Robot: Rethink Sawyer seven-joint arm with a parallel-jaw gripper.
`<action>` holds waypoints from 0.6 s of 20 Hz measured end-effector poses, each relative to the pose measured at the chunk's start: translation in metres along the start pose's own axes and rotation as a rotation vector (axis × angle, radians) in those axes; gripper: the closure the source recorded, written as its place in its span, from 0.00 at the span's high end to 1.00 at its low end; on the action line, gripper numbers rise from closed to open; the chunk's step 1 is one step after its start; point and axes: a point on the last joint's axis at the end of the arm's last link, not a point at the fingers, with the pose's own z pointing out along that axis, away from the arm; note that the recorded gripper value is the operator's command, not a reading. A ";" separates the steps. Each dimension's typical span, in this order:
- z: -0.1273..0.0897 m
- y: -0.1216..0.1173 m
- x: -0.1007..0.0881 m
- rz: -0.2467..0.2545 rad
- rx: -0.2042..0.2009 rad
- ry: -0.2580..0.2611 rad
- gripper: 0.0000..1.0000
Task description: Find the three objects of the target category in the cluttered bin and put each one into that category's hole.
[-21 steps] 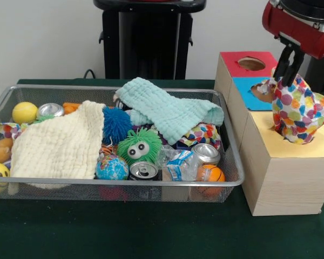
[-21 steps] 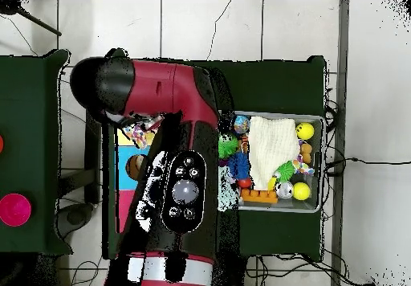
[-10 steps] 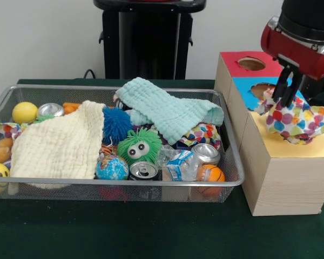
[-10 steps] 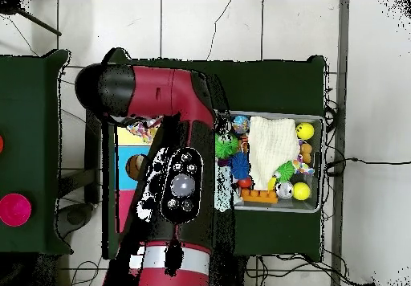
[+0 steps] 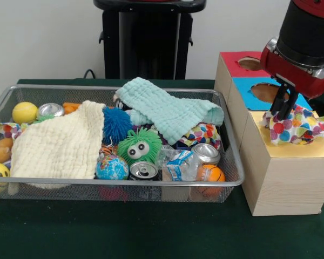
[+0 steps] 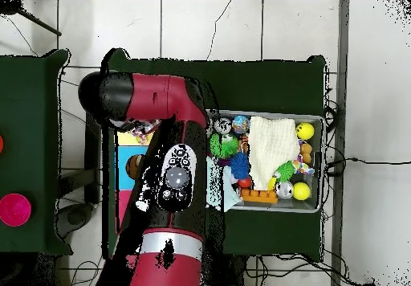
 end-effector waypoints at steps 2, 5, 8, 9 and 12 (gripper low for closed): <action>0.005 0.002 0.008 -0.007 -0.001 -0.001 0.00; 0.011 0.008 0.023 -0.024 -0.006 -0.007 0.00; 0.016 0.017 0.040 -0.042 -0.015 -0.009 0.00; 0.018 0.021 0.048 -0.049 -0.018 -0.005 0.00; 0.024 0.034 0.075 -0.068 -0.021 0.015 0.00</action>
